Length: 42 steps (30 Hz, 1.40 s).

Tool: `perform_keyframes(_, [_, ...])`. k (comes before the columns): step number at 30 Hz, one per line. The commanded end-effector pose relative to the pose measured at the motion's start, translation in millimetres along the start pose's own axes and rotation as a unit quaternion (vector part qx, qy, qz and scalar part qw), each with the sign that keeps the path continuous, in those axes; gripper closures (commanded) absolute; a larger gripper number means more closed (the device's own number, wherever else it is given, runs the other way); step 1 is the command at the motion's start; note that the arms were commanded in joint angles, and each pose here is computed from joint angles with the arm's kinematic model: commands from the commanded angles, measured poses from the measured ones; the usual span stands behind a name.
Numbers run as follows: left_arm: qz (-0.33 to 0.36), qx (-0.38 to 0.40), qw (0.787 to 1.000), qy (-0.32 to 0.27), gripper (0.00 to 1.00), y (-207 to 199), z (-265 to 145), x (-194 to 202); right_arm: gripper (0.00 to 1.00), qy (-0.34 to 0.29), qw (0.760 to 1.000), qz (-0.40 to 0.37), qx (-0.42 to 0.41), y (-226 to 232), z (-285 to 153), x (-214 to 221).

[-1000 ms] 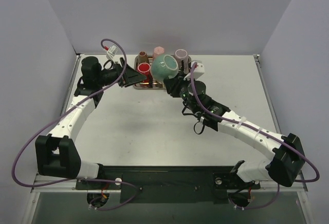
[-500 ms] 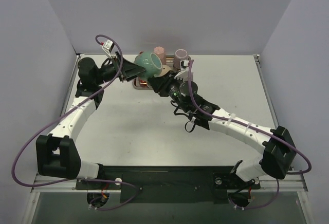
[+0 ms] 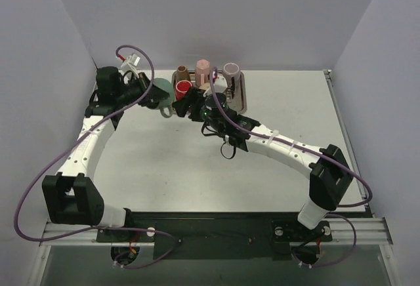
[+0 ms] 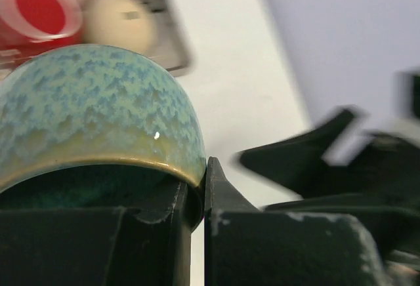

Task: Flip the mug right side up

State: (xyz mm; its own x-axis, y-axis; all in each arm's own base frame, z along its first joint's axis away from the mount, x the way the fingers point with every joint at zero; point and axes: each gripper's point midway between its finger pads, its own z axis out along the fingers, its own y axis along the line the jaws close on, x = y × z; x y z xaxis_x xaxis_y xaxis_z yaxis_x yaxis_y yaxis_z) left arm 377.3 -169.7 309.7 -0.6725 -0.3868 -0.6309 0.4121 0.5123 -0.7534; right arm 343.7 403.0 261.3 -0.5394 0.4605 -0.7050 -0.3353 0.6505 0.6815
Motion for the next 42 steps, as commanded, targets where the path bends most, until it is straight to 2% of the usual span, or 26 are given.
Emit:
perform_keyframes(1, [0.249, -0.302, 0.918, 0.060, 1.00, 113, -56, -2, 0.27, -0.015, 0.971, -0.187, 0.150, -47, -3, -35])
perform_keyframes(2, [0.269, -0.321, 0.904, 0.085, 1.00, 124, -64, 4, 0.26, -0.002, 0.955, -0.232, 0.183, -66, 2, -30])
perform_keyframes(5, [0.342, -0.371, 0.848, 0.163, 1.00, 159, -86, 11, 0.27, -0.015, 0.896, -0.323, 0.303, -107, 5, -51])
perform_keyframes(6, [0.338, -0.374, 0.840, 0.198, 1.00, 170, -88, 23, 0.26, 0.008, 0.871, -0.365, 0.329, -127, 14, -41])
perform_keyframes(8, [0.351, -0.378, 0.818, 0.254, 1.00, 189, -92, 32, 0.26, 0.009, 0.853, -0.386, 0.351, -131, 32, -52])
perform_keyframes(9, [0.351, -0.385, 0.810, 0.268, 1.00, 195, -94, 33, 0.26, 0.020, 0.847, -0.389, 0.362, -141, 34, -53])
perform_keyframes(12, [0.350, -0.407, 0.783, 0.316, 1.00, 225, -97, 42, 0.28, 0.036, 0.850, -0.374, 0.369, -166, 57, -45])
perform_keyframes(14, [0.343, -0.413, 0.775, 0.332, 1.00, 240, -96, 46, 0.30, 0.039, 0.856, -0.355, 0.374, -183, 67, -43])
perform_keyframes(18, [0.324, -0.401, 0.785, 0.344, 1.00, 252, -89, 45, 0.31, 0.059, 0.870, -0.313, 0.376, -217, 86, -30])
perform_keyframes(19, [0.311, -0.377, 0.796, 0.358, 1.00, 253, -85, 55, 0.32, 0.062, 0.877, -0.300, 0.370, -219, 90, -26])
perform_keyframes(22, [0.305, -0.359, 0.798, 0.375, 1.00, 255, -80, 58, 0.33, 0.082, 0.891, -0.272, 0.355, -232, 105, -12])
perform_keyframes(24, [0.298, -0.352, 0.798, 0.388, 1.00, 257, -80, 63, 0.35, 0.080, 0.890, -0.267, 0.360, -237, 108, -9])
perform_keyframes(26, [0.295, -0.345, 0.798, 0.397, 0.86, 258, -81, 66, 0.37, 0.079, 0.888, -0.258, 0.372, -245, 109, -10])
perform_keyframes(27, [0.288, -0.343, 0.798, 0.403, 0.73, 259, -84, 69, 0.40, 0.078, 0.891, -0.248, 0.373, -246, 110, -11])
perform_keyframes(29, [0.289, -0.334, 0.803, 0.400, 0.58, 250, -84, 66, 0.45, 0.082, 0.898, -0.228, 0.368, -251, 114, -10])
perform_keyframes(32, [0.301, -0.326, 0.810, 0.383, 0.54, 236, -84, 57, 0.56, 0.097, 0.907, -0.204, 0.355, -254, 119, -5])
perform_keyframes(37, [0.320, -0.325, 0.823, 0.338, 0.49, 204, -87, 34, 0.60, 0.104, 0.909, -0.186, 0.359, -259, 122, -4])
perform_keyframes(39, [0.324, -0.315, 0.835, 0.314, 0.49, 185, -87, 26, 0.60, 0.107, 0.907, -0.178, 0.367, -264, 122, -6])
perform_keyframes(42, [0.326, -0.277, 0.858, 0.286, 0.48, 153, -85, 25, 0.67, 0.117, 0.903, -0.167, 0.379, -272, 119, -5])
